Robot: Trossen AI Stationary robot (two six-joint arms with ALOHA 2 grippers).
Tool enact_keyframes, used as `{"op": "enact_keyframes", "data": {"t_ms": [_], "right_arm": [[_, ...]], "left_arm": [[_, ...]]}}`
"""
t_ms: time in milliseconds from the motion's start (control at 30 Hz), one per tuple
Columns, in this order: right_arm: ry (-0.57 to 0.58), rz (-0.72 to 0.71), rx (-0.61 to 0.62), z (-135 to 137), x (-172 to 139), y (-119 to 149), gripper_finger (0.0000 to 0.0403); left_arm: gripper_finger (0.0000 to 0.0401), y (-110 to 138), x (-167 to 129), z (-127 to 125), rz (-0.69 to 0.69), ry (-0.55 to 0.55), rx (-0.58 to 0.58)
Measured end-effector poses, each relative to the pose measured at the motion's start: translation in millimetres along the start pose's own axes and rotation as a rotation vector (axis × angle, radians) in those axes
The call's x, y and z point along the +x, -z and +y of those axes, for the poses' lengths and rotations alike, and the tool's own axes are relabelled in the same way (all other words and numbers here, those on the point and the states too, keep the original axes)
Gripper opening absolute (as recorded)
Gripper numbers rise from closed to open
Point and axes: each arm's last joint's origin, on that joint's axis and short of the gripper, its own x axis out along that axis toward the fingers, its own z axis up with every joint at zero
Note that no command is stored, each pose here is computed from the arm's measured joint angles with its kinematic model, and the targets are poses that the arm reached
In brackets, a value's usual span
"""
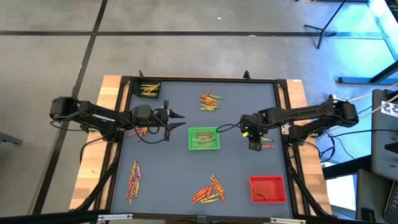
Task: Sort crayons
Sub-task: Put the light green crayon into the black bin
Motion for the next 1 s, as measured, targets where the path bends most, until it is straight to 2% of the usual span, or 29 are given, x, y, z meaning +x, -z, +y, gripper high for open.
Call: {"op": "enact_keyframes", "data": {"t_ms": [467, 667, 833, 1000], "right_arm": [[0.001, -0.048, 0.022, -3, 26, 9, 0.0174], [-0.022, 0.021, 0.039, -3, 38, 12, 0.0174], [0.037, 0.068, 0.065, -5, 47, 10, 0.0174], [0.048, 0.107, 0.066, -6, 54, 10, 0.0141]], "left_arm": [[0.0115, 0, 0, 0, 0.0, 0.0, 0.0], [0.0115, 0, 0, 0, 0.0, 0.0, 0.0], [0.0115, 0, 0, 0, 0.0, 0.0, 0.0], [0.0115, 0, 0, 0, 0.0, 0.0, 0.0]]}}
